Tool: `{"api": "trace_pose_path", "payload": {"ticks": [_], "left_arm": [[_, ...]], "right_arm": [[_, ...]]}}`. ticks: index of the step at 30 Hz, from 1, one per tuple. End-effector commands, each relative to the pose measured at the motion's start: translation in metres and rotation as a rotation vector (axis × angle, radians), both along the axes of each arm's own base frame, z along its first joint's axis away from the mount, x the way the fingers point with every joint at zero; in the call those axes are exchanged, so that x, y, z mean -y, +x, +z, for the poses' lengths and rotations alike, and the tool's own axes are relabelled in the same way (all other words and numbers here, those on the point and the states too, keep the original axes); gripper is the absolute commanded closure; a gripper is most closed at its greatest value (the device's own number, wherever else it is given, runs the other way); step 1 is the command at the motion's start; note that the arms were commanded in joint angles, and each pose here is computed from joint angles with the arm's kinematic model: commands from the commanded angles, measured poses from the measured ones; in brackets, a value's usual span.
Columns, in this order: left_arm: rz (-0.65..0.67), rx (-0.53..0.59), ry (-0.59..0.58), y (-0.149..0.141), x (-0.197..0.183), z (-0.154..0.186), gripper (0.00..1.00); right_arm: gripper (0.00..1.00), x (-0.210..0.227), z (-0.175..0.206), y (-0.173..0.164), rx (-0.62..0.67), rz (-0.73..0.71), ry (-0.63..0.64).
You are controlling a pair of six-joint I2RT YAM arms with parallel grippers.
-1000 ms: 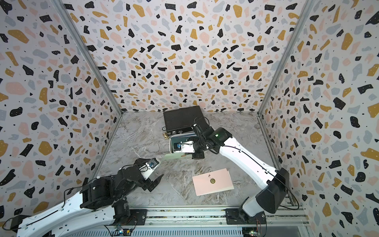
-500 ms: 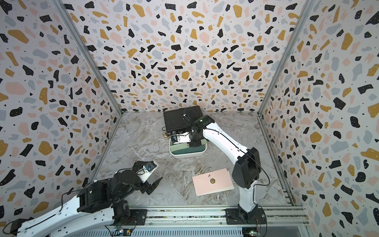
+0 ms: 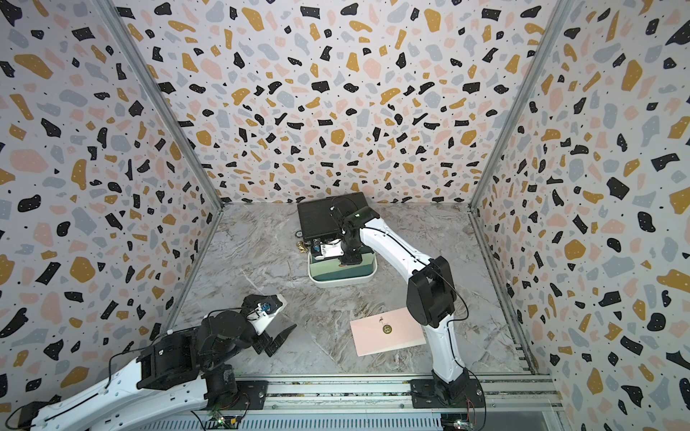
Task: Put the sealed envelopes into the storage box
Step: Place the envelope in the storage box.
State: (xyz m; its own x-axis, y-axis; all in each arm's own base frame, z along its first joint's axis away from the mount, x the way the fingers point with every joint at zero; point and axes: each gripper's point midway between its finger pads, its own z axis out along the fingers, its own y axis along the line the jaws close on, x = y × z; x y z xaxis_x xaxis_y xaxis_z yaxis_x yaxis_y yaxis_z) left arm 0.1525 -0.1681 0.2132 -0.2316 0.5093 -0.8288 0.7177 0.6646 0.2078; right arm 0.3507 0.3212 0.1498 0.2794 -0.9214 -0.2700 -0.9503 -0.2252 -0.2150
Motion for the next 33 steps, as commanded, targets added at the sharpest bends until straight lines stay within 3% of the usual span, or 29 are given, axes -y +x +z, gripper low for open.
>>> {"api": "trace_pose_path", "payload": {"ticks": [1, 10, 16, 21, 27, 33], "left_arm": [[-0.001, 0.001, -0.028, 0.002, 0.004, 0.003, 0.01], [-0.007, -0.005, -0.029, 0.001, 0.006, 0.001, 0.01], [-0.003, -0.003, -0.030, 0.002, 0.004, 0.001, 0.01], [0.000, -0.003, -0.029, 0.002, 0.004, 0.001, 0.01], [0.007, -0.006, -0.026, 0.003, 0.004, 0.000, 0.01], [0.045, -0.010, -0.041, 0.006, 0.001, 0.001, 0.01]], "right_arm": [[1.00, 0.000, 0.004, -0.004, -0.031, -0.003, 0.011], [1.00, -0.001, -0.010, -0.002, -0.057, -0.004, -0.010], [0.67, -0.008, -0.009, 0.015, -0.016, -0.051, 0.001], [0.59, -0.012, -0.006, 0.039, 0.080, -0.088, 0.003], [0.57, -0.022, 0.020, 0.083, 0.282, -0.180, 0.066], [0.57, -0.014, 0.085, 0.107, 0.410, -0.471, 0.236]]}}
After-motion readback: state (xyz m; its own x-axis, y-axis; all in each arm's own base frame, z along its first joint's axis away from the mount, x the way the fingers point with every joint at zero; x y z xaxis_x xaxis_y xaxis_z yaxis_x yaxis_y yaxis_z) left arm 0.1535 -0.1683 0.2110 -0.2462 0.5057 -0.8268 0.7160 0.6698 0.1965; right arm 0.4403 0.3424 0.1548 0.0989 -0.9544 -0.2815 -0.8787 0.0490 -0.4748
